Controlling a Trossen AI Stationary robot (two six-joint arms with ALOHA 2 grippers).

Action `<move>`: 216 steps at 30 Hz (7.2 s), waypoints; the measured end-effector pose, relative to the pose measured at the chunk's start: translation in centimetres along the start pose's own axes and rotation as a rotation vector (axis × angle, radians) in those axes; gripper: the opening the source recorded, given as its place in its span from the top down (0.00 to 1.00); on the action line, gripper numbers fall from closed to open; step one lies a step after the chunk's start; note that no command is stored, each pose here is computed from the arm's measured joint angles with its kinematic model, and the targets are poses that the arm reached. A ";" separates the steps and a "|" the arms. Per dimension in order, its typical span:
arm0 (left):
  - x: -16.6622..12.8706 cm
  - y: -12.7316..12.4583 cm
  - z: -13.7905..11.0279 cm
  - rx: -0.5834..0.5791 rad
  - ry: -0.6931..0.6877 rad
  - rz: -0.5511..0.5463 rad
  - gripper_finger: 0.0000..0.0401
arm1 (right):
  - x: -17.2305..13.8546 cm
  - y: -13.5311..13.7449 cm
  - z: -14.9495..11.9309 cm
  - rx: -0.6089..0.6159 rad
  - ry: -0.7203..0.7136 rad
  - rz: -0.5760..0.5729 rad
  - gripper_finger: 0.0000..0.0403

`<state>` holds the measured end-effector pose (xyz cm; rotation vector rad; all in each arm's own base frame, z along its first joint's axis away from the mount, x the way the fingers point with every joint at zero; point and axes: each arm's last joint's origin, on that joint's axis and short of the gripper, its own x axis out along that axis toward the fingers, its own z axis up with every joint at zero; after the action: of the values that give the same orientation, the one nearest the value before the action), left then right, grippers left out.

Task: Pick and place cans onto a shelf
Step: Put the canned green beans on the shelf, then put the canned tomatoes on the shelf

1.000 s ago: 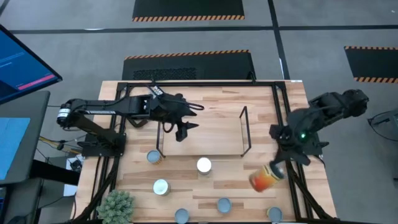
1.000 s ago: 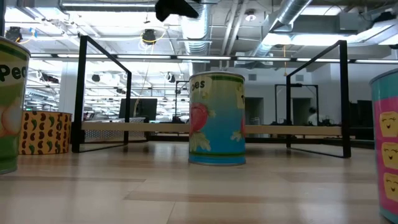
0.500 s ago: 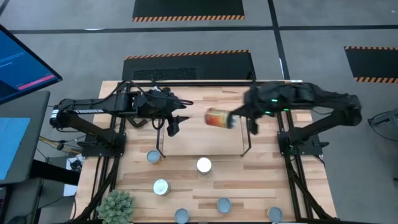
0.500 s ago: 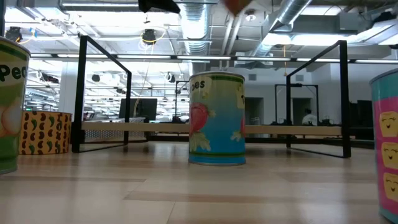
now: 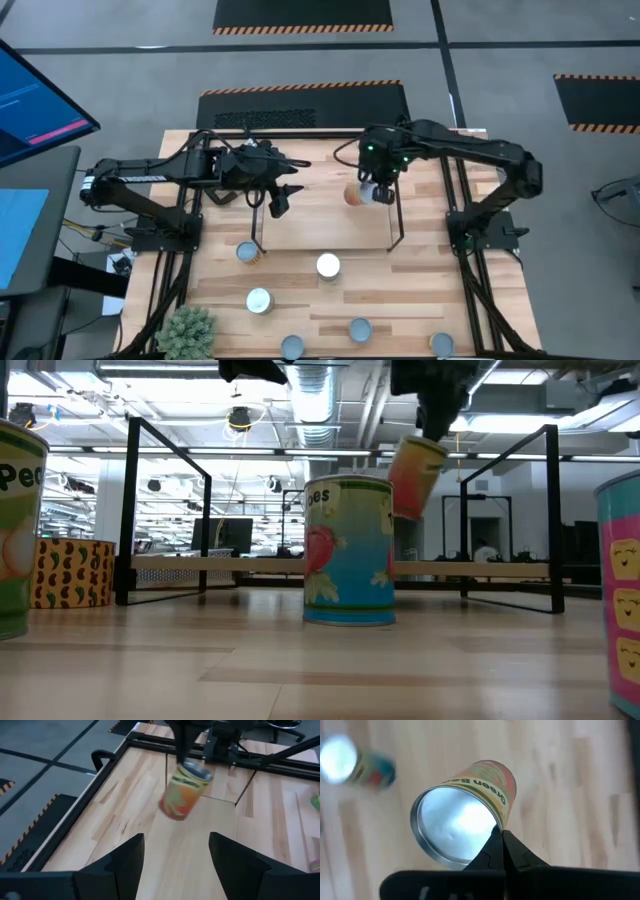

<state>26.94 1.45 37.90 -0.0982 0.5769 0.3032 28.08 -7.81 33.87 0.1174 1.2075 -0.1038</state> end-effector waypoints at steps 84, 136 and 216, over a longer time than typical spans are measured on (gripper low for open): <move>0.0 0.3 -0.2 0.037 0.016 0.079 0.47 | -8.4 1.7 2.5 -0.073 -0.079 0.100 0.73; -11.7 -2.7 -7.6 -0.014 0.239 0.121 0.47 | 10.3 12.7 10.6 0.169 0.056 0.375 0.45; -11.4 -2.8 -7.3 -0.011 0.116 0.221 0.47 | 3.9 10.8 0.0 0.116 0.227 -0.018 1.00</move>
<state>14.92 -5.42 38.14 -0.0633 0.7032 0.5185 31.01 2.79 30.58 0.2242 1.4290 -0.1804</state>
